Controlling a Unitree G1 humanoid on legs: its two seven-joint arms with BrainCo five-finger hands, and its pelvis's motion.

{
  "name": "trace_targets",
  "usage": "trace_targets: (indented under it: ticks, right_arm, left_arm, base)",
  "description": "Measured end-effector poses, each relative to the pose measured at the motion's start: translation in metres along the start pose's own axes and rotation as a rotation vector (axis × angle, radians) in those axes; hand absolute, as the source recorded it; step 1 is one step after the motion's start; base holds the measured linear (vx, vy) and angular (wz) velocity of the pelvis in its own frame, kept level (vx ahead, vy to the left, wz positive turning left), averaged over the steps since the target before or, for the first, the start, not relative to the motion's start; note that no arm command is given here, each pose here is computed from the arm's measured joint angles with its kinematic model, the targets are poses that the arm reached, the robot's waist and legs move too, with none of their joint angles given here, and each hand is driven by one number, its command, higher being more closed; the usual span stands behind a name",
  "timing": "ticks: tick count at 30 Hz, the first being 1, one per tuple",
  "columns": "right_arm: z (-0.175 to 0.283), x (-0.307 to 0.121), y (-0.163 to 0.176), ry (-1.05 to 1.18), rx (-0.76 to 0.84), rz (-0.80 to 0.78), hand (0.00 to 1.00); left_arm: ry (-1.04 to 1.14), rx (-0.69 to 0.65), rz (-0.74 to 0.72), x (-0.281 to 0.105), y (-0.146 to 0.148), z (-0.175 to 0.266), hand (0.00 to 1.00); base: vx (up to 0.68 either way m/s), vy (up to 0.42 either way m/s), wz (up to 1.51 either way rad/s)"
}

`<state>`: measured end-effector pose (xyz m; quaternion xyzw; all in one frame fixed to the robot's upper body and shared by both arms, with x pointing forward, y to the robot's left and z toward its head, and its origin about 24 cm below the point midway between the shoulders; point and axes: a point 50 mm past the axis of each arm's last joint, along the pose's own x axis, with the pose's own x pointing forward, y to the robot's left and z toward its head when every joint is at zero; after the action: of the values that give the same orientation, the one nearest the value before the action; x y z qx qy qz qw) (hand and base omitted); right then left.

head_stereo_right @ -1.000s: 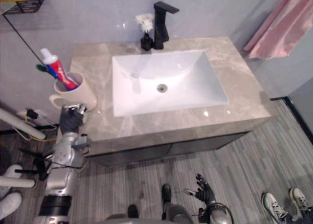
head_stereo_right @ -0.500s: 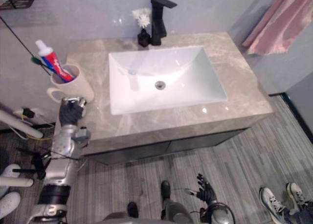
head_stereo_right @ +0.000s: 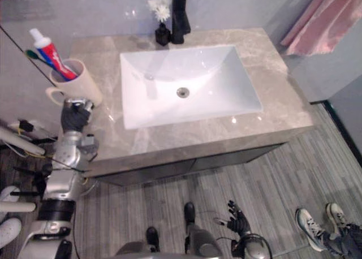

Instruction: Organize washtable

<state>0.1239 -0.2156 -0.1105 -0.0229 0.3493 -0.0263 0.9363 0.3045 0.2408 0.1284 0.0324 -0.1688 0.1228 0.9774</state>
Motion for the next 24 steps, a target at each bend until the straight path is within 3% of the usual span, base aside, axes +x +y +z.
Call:
trace_targets:
  ticks: [24]
  right_arm:
    - [0.023,0.007,0.0,-0.085,-0.012,-0.001,0.0]
  left_arm:
    - [-0.226,-0.005,0.042,0.067,-0.004,0.074,1.0]
  base:
    - [-0.01,0.001,-0.01]
